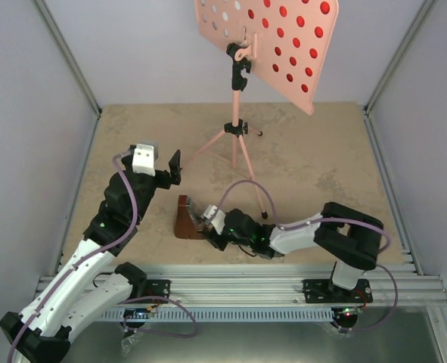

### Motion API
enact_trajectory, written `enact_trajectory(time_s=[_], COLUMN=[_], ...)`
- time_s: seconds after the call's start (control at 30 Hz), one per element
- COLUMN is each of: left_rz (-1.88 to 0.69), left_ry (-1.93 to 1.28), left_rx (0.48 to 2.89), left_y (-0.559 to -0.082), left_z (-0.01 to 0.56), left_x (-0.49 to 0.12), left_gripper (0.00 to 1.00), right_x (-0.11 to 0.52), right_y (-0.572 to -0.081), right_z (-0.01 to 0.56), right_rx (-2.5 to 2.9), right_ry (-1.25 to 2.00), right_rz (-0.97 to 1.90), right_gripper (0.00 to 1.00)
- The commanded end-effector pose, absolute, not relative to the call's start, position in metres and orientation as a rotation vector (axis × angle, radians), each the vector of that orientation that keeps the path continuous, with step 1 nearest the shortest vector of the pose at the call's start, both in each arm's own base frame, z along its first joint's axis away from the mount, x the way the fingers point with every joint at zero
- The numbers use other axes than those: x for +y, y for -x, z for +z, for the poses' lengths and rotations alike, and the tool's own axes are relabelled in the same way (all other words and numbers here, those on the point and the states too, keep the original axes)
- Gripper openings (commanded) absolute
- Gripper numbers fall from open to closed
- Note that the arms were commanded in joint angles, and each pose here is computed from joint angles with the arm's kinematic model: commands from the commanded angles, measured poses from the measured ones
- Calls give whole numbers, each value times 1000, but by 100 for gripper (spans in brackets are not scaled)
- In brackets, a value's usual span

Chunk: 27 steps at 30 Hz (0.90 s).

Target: Pack up the instrument practice props

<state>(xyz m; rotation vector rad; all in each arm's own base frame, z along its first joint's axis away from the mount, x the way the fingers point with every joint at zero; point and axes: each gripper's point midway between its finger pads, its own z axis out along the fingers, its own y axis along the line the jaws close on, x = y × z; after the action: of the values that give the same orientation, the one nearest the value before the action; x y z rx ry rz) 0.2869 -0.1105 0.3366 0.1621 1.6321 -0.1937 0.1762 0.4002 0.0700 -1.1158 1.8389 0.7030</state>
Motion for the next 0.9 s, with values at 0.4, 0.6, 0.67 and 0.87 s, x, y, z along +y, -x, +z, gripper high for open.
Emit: enact_trajectory(time_s=[0.4,0.6,0.67,0.87], left_rz=[-171,-156,-146,-129], left_ry=[-101,-111,-107,-82], left_rx=[1594,1611,1617,1618], left_y=[-282,-286,-288,-286], left_z=[345,337,336,334], left_x=[-97,-98,-98,-92], left_gripper=[99,99,99,99], right_x=[569,578,567,511], right_y=[-279,-263,-246,-205], right_z=[74,109,122,157], right_rx=[1748,1589,1522,1490], right_ry=[989,1110,1165,1212], right_rz=[678,807,854,918], right_gripper=[54,72,86,92])
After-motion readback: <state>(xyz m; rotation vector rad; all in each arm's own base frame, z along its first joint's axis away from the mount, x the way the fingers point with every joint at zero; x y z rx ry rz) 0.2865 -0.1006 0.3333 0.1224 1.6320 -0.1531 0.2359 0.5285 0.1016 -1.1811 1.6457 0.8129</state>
